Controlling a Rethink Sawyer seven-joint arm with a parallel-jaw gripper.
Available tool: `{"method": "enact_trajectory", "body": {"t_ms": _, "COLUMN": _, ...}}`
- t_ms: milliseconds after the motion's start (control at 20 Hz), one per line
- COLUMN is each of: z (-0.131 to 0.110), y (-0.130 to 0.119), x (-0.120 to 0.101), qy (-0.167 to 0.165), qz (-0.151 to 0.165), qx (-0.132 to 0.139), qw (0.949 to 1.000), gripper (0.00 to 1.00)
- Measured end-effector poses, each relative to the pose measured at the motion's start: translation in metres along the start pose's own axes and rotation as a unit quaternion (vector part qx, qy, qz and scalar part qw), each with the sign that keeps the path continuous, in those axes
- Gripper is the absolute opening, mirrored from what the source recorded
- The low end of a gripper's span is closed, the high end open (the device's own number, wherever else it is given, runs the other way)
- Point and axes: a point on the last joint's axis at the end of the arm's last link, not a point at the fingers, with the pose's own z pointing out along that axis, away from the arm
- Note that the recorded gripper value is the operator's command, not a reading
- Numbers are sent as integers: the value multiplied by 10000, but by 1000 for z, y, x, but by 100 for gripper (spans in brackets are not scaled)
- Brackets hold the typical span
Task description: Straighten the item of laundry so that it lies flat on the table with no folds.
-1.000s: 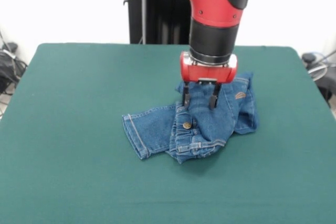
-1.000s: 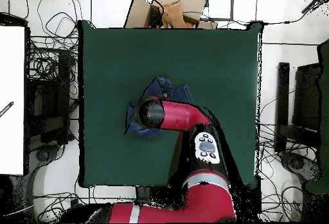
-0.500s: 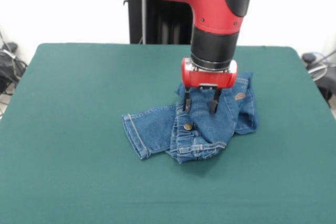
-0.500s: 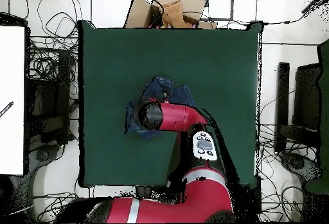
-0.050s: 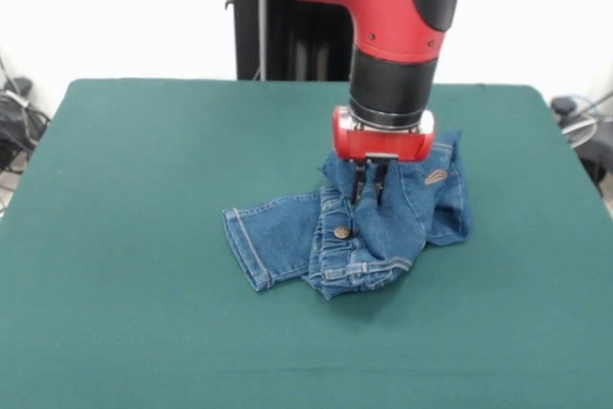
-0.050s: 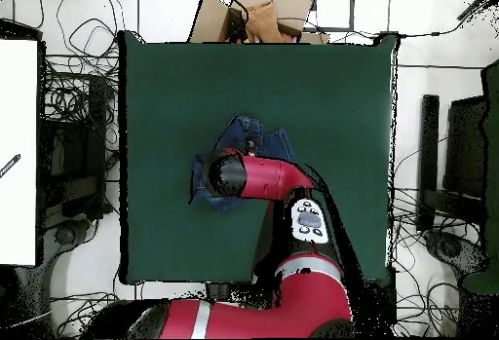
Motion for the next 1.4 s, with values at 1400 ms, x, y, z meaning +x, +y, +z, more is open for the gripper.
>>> {"method": "enact_trajectory", "body": {"t_ms": 1400, "z": -45, "y": 12, "x": 10, "qy": -155, "qz": -61, "qx": 9, "qw": 9999, "gripper": 0}}
